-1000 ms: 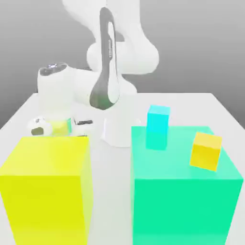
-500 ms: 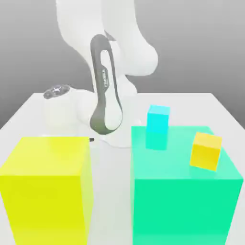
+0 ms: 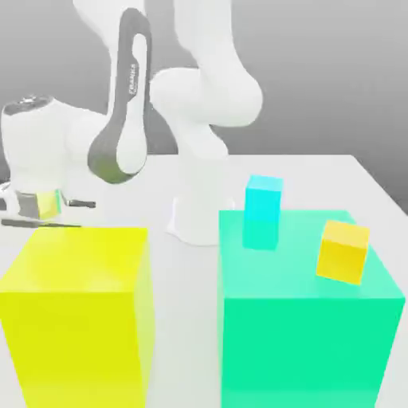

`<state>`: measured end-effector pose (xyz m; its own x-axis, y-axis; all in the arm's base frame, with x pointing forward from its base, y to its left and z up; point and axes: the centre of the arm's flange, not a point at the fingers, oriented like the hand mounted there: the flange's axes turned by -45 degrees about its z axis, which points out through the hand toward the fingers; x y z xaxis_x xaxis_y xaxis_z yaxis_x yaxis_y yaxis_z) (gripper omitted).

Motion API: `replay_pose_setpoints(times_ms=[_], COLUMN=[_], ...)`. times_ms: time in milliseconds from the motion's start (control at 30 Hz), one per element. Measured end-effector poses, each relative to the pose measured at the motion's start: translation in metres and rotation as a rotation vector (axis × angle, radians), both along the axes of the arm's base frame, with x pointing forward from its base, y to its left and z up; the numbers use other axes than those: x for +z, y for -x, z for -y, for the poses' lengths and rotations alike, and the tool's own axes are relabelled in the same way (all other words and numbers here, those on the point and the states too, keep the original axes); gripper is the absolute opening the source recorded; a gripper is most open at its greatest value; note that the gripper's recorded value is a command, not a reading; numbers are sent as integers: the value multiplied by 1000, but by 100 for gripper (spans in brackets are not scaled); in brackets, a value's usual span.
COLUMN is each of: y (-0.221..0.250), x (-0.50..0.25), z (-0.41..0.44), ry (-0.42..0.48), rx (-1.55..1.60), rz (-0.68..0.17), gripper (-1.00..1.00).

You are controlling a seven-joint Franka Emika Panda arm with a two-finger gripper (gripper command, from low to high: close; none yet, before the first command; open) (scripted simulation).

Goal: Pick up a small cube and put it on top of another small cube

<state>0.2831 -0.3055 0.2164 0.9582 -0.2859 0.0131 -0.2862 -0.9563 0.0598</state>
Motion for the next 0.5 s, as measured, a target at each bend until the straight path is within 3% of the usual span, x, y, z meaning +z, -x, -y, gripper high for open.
replay_pose_setpoints(times_ms=[200,367,500], y=[13,-8,-8], x=[19,29,-7], z=[75,35,30], ry=[35,-41,-57], rx=[-367,-586,-637], rz=[5,24,25], gripper=[-100,-100,-100])
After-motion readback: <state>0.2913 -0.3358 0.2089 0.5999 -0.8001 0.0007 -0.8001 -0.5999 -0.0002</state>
